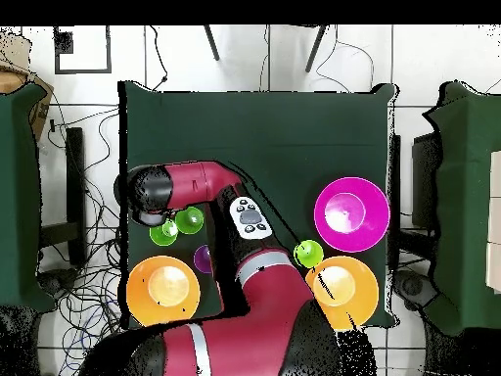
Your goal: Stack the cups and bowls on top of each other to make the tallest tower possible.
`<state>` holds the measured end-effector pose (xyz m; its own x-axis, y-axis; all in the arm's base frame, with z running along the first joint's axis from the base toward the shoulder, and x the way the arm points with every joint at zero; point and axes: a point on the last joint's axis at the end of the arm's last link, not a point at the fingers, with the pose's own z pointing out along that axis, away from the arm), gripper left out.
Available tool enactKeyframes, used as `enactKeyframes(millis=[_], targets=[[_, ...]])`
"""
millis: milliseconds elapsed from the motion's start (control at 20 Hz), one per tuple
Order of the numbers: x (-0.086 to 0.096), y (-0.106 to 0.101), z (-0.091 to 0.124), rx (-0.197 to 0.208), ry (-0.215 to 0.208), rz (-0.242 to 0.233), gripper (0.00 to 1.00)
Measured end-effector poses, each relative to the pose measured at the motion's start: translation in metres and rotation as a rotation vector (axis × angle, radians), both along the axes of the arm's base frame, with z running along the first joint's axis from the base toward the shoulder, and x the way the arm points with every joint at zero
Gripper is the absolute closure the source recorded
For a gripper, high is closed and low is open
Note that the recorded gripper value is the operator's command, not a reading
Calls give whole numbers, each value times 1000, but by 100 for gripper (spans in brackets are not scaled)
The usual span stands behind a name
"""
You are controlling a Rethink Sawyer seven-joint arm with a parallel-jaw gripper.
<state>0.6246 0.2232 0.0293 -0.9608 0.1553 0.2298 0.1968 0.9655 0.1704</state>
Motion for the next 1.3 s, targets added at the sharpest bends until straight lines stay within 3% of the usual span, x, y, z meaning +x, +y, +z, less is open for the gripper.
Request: enactKeyframes(millis=[750,1000,1300], targets=[[11,8,28,28,-27,-20,0],[12,9,27,33,-35,-24,0],[11,13,9,46,-57,-38,0]])
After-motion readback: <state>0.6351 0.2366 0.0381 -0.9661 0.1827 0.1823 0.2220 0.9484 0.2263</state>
